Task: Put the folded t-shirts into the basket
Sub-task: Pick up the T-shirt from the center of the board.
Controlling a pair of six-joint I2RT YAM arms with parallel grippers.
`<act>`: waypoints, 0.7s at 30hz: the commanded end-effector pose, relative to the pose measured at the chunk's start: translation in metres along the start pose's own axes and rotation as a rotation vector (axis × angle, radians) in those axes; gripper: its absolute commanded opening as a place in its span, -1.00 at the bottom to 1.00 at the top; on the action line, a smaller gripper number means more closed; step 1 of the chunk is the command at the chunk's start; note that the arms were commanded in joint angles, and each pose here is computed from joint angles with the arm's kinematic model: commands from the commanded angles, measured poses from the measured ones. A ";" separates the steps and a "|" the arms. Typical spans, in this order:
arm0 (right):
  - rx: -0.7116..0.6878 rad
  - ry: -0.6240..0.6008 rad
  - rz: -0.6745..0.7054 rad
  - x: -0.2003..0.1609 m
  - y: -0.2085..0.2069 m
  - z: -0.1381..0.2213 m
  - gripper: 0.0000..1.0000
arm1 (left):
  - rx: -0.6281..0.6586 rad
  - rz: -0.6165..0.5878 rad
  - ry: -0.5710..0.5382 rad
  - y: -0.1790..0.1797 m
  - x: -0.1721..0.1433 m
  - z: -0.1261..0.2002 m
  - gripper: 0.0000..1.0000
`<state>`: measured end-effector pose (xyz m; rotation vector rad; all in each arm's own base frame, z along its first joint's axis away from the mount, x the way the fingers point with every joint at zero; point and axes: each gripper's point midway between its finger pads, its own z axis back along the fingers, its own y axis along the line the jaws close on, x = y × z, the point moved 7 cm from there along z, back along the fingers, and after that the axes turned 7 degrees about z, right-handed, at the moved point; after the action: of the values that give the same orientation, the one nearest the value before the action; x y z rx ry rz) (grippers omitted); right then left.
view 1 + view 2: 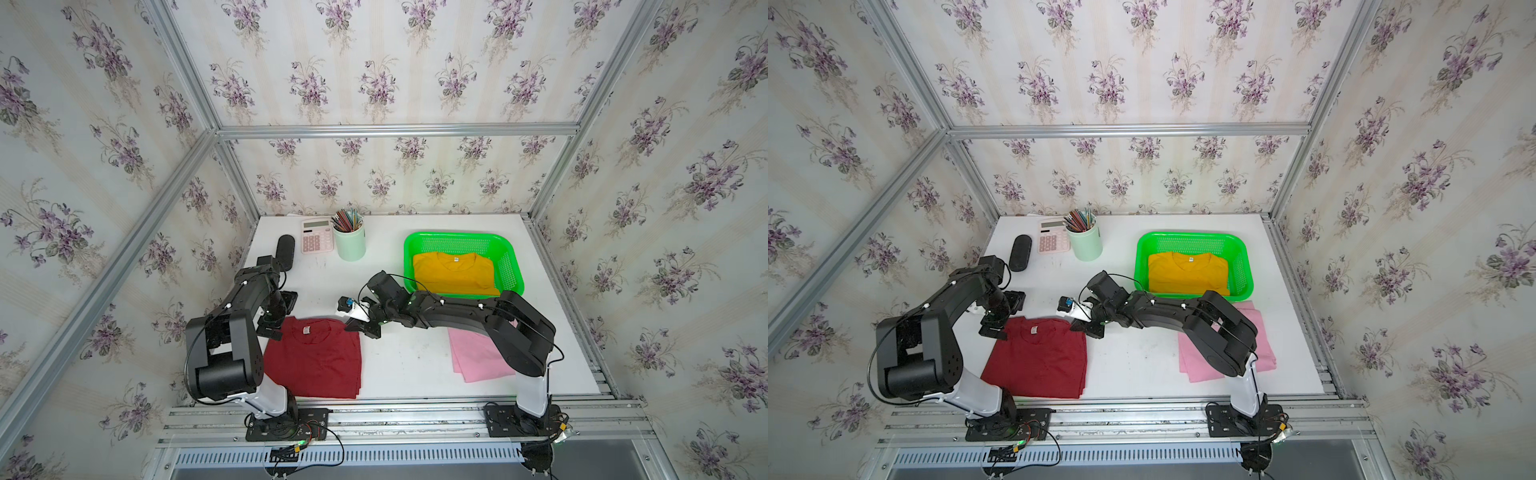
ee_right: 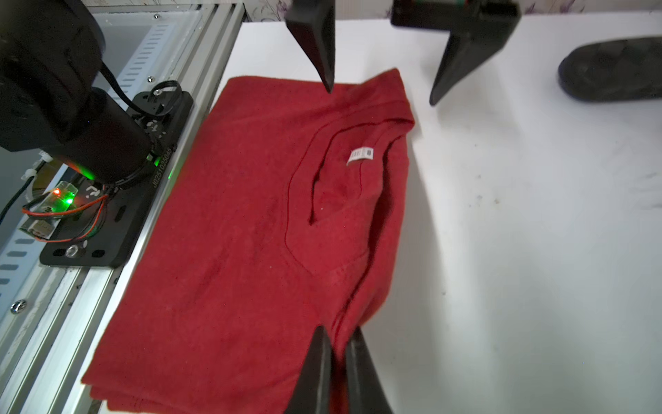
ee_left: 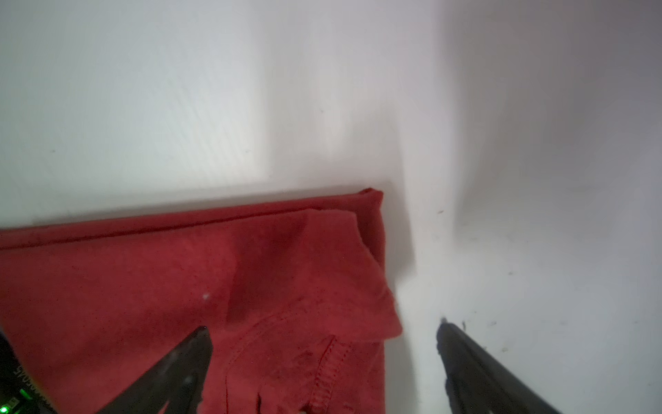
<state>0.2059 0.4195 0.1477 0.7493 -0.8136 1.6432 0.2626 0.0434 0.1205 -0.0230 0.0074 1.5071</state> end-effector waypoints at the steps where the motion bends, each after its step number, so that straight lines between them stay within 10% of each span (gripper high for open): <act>1: -0.078 -0.029 0.137 0.017 -0.001 0.005 -1.00 | 0.000 0.007 0.028 -0.001 -0.002 0.000 1.00; 15: -0.162 -0.018 0.384 0.043 0.022 0.015 -1.00 | 0.133 -0.022 0.097 -0.001 -0.006 -0.037 0.64; 18: -0.179 -0.028 0.401 0.048 0.023 0.018 -1.00 | 0.183 -0.011 0.108 0.005 -0.007 -0.041 0.20; 21: -0.193 -0.026 0.390 0.050 0.023 0.021 -1.00 | 0.189 0.029 0.048 0.013 -0.004 -0.031 -0.72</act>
<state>0.1708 0.4227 0.1840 0.5192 -1.0956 1.8886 0.2589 0.0361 0.0845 0.0296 0.2025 1.4988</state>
